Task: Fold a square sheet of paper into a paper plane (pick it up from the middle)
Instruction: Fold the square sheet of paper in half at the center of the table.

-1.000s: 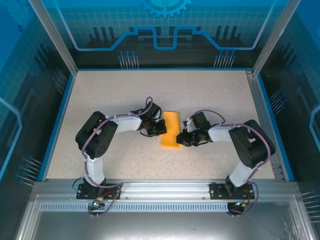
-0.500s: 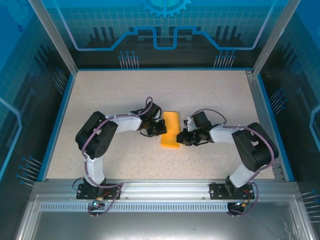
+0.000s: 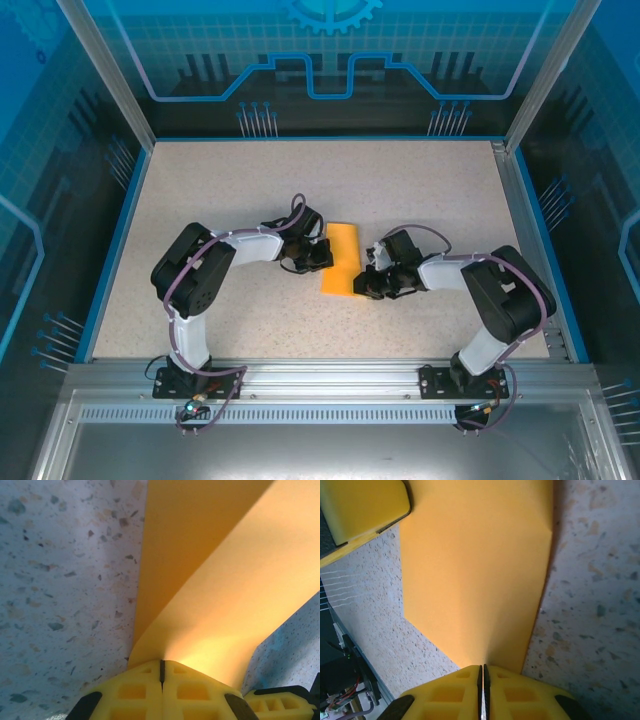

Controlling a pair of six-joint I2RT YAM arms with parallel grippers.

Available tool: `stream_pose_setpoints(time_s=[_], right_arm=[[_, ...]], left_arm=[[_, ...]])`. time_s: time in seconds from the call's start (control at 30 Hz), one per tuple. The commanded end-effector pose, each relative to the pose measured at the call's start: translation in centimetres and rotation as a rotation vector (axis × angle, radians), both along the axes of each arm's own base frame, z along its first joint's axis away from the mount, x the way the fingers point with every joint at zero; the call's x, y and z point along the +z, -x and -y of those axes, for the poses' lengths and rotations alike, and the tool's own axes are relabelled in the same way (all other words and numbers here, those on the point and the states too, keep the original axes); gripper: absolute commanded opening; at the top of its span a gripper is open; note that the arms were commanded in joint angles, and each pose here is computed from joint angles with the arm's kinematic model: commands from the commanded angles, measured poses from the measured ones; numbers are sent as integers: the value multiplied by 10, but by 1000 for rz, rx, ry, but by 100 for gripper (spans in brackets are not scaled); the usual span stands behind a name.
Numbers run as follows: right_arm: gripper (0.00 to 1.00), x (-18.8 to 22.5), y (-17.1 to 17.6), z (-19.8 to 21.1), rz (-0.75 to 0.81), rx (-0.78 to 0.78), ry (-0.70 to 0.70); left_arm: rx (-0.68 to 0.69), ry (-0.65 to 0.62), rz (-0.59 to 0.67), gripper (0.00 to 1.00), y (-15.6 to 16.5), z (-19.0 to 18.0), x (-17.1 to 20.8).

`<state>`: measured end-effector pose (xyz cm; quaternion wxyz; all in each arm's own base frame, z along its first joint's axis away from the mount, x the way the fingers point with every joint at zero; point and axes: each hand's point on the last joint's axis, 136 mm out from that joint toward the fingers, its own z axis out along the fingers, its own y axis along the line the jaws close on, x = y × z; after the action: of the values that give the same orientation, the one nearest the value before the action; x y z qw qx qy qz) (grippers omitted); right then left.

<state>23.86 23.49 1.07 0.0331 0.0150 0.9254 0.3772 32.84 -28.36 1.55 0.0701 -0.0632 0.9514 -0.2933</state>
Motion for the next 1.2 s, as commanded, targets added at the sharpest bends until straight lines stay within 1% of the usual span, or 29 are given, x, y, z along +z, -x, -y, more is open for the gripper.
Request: stream_pose_setpoints(time_s=[0.0,0.2,0.3,0.67,0.8,0.93,1.07,1.17], right_arm=[[13,-14,10,1,-35,13,36],[13,12,4,-5,26,21,-4],[13,15,4,-6,35,27,-11],[13,-22,24,7,-62,23,55],[12,-19,23,11,-57,21,74],[12,5,5,8,8,5,58],[13,33,-26,7,82,-37,6],[13,41,-47,7,105,-55,-22]], left_arm=[[-19,-62,-49,0,12,-7,-15],[-19,-63,-50,0,12,-7,-15],[-17,-61,-50,0,12,-7,-15],[-17,-61,-51,0,13,-7,-15],[-18,-60,-52,0,13,-7,-15],[-22,-63,-52,0,14,-7,-16],[-21,-63,-53,0,14,-8,-17],[-20,-66,-57,0,15,-8,-19]])
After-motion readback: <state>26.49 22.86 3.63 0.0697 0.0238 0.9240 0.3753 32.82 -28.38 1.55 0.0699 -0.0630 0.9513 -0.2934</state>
